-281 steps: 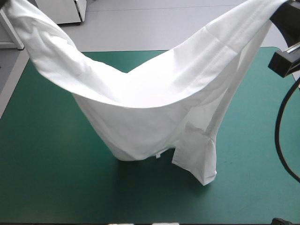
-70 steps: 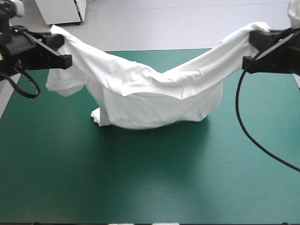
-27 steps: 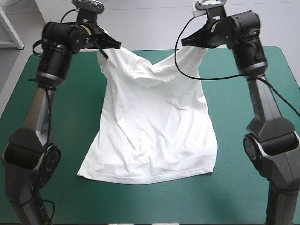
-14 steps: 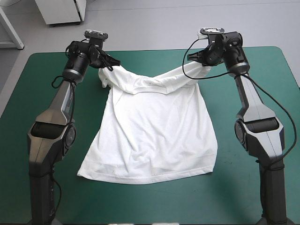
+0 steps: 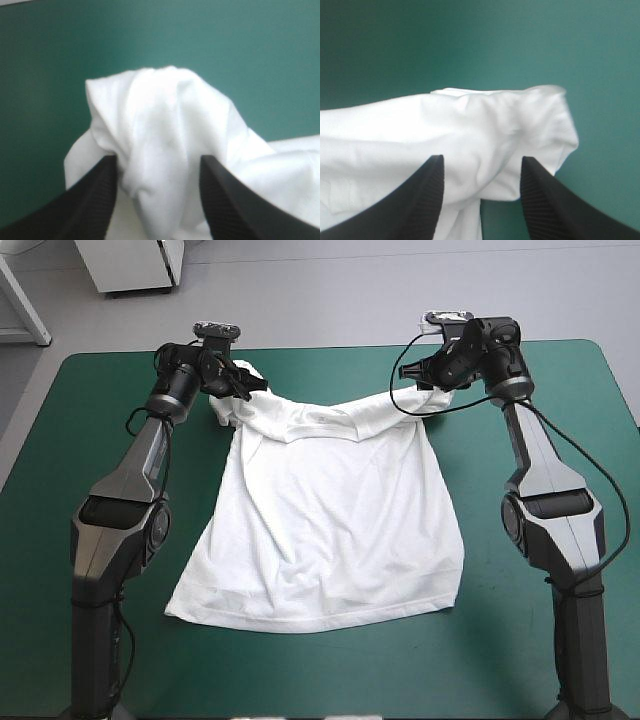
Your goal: Fold the cloth
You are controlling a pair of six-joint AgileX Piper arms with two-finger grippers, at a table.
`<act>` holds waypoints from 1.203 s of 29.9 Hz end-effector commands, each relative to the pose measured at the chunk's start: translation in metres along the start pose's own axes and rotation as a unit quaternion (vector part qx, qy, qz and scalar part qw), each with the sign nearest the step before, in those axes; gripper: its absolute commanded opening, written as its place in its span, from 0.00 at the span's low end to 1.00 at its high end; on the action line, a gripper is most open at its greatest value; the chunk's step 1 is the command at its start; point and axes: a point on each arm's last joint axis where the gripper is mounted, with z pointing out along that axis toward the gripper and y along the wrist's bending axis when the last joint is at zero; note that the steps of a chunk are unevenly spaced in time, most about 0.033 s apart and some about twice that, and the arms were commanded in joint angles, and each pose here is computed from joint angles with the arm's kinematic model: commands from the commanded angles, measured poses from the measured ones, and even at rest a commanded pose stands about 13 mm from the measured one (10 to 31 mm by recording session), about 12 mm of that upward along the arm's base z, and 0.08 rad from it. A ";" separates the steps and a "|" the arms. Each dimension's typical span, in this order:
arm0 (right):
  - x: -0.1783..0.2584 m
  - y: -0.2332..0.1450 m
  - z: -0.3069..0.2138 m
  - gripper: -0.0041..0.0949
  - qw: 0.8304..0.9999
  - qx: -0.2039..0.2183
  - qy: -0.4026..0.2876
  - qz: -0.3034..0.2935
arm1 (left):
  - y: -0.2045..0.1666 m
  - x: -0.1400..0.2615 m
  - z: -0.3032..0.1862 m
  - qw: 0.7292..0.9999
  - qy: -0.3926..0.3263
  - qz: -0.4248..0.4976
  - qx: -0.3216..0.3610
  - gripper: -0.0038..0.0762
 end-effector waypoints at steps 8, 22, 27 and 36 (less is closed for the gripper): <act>-0.021 0.008 -0.092 0.53 0.997 0.003 -0.075 -0.006 | 0.003 -0.030 -0.123 0.999 -0.026 0.033 -0.014 0.58; 0.035 0.015 -0.176 0.53 1.000 0.005 -0.014 0.000 | 0.006 0.008 -0.257 0.999 0.007 0.030 -0.014 0.55; 0.079 0.014 -0.195 0.53 1.000 0.008 0.029 0.004 | 0.002 0.067 -0.287 0.998 0.056 0.039 -0.010 0.54; 0.133 0.016 -0.244 0.53 1.000 0.010 0.024 0.018 | -0.006 0.156 -0.333 0.997 0.076 -0.022 0.009 0.54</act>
